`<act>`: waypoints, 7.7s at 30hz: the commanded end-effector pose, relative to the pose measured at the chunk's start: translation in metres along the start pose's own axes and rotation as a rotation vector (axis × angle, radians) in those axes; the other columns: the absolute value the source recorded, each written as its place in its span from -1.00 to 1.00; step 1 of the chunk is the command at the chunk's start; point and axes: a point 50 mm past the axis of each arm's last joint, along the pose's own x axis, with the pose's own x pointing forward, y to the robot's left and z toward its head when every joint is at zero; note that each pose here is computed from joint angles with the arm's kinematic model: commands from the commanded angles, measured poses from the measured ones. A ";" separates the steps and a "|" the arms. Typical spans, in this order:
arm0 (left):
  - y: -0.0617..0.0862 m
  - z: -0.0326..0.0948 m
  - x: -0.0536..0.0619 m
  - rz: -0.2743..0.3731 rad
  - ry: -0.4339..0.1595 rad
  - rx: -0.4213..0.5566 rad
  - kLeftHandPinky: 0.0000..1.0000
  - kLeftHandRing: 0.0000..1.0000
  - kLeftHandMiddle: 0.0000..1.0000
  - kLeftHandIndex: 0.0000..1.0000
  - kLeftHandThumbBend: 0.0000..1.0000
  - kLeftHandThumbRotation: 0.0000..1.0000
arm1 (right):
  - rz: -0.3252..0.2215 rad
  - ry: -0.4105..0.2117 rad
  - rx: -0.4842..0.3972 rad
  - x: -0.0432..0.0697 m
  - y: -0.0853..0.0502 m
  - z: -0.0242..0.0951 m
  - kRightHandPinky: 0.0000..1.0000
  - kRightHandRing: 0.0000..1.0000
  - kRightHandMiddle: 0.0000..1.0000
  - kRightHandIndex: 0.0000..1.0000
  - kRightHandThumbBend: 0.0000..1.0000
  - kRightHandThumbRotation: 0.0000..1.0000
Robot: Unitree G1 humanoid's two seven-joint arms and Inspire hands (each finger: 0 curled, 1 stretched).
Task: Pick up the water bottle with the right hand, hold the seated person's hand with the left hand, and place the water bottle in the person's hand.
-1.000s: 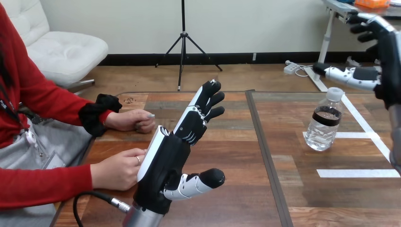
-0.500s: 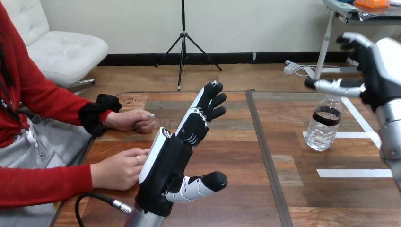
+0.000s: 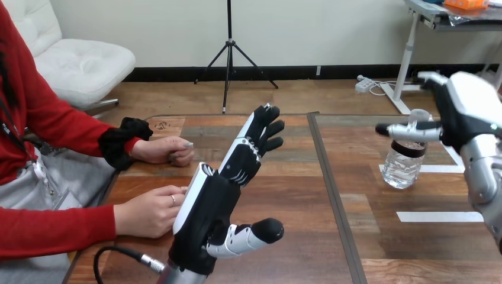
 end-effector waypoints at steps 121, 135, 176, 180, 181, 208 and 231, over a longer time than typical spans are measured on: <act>0.006 0.007 0.012 0.011 -0.075 0.012 0.76 0.88 0.94 0.97 0.72 0.38 | 0.167 -0.236 0.131 0.001 0.008 0.035 -0.08 0.02 0.10 0.09 1.00 -0.12; 0.008 0.007 0.014 0.003 -0.076 0.008 0.76 0.88 0.95 0.97 0.75 0.39 | 0.091 -0.270 0.253 -0.010 0.010 0.033 0.09 0.22 0.29 0.33 1.00 -0.17; 0.017 0.011 0.015 -0.008 -0.092 0.036 0.73 0.87 0.94 0.97 0.77 0.38 | -0.114 -0.178 0.713 -0.038 0.041 0.020 0.34 0.49 0.53 0.60 1.00 -0.29; 0.018 0.012 0.015 -0.010 -0.096 0.040 0.73 0.87 0.94 0.97 0.77 0.39 | -0.129 -0.157 0.755 -0.041 0.046 0.018 0.36 0.52 0.55 0.62 1.00 -0.30; 0.018 0.012 0.015 -0.009 -0.096 0.042 0.72 0.87 0.93 0.97 0.77 0.40 | -0.133 -0.156 0.754 -0.041 0.046 0.018 0.36 0.52 0.55 0.62 1.00 -0.30; 0.022 0.013 0.014 -0.019 -0.098 0.046 0.74 0.86 0.93 0.96 0.79 0.40 | -0.124 -0.069 0.773 -0.047 0.063 0.014 0.46 0.61 0.60 0.68 1.00 -0.17; 0.025 0.014 0.013 -0.019 -0.101 0.053 0.70 0.84 0.91 0.96 0.74 0.39 | -0.092 0.001 0.778 -0.053 0.079 0.012 0.44 0.61 0.62 0.71 1.00 -0.20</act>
